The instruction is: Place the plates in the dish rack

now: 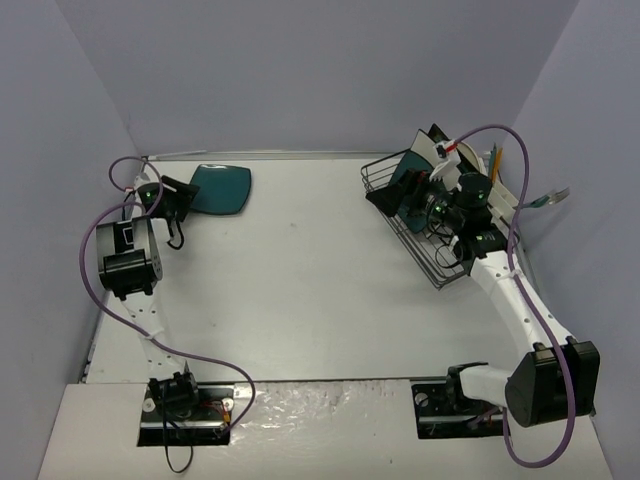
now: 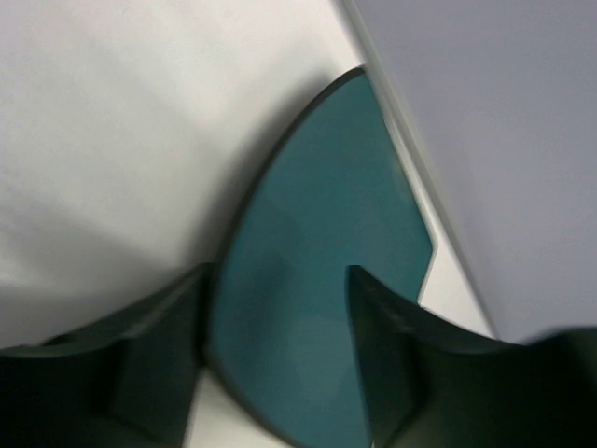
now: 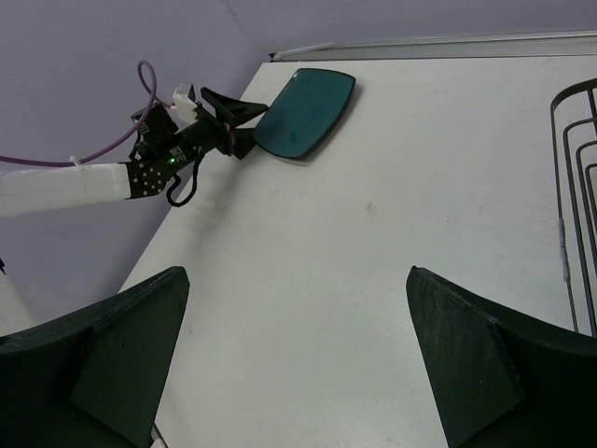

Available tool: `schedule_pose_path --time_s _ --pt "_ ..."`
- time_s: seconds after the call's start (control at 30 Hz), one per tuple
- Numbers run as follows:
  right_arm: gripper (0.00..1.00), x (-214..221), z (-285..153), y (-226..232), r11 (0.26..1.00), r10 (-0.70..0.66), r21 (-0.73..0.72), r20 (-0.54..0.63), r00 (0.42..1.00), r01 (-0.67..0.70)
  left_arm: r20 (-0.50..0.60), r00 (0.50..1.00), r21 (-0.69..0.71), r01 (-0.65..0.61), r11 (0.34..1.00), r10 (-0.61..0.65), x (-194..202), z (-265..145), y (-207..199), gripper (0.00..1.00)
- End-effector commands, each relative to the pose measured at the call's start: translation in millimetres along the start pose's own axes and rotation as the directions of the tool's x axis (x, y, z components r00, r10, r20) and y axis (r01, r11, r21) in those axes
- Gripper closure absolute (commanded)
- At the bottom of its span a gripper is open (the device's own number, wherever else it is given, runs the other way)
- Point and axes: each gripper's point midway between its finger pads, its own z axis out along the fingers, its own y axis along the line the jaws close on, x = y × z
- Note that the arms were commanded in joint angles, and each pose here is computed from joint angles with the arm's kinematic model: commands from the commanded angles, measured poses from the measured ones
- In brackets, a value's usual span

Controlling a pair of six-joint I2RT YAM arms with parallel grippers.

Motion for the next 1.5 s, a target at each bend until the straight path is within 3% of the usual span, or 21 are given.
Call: schedule_pose_path --time_s 0.0,0.13,0.17,0.43,0.9,1.1,1.27,1.47 --pt "0.0 -16 4 27 0.995 -0.062 -0.079 0.061 0.996 0.067 -0.161 0.987 -0.107 0.009 0.994 -0.026 58 -5 35 0.56" --pt "0.0 6 15 34 0.994 -0.049 -0.094 0.025 0.998 0.051 -0.157 0.987 -0.057 0.005 0.998 -0.014 57 -17 22 0.94" --pt "0.0 11 18 37 0.994 -0.044 -0.1 0.018 0.999 0.046 -0.159 0.987 -0.047 0.005 0.999 -0.013 58 -21 19 0.99" --pt "0.0 63 47 70 0.981 0.086 -0.174 -0.028 0.996 -0.09 -0.178 0.983 0.04 0.041 0.998 -0.033 75 -81 -27 1.0" --pt "0.0 173 85 51 0.916 0.397 -0.018 -0.101 0.912 -0.4 -0.31 0.95 0.175 0.039 0.984 0.017 174 -223 -107 1.0" --pt "0.0 197 86 33 0.866 0.499 0.065 -0.095 0.861 -0.495 -0.307 0.952 0.229 0.089 0.969 -0.015 182 -250 -125 1.0" --pt "0.0 216 79 12 0.853 0.513 0.162 -0.087 0.854 -0.496 -0.303 0.953 0.278 0.116 0.953 -0.027 180 -260 -135 1.0" --pt "0.0 223 84 14 0.836 0.547 0.124 -0.097 0.832 -0.535 -0.323 0.946 0.328 0.141 0.934 -0.029 182 -270 -145 1.0"
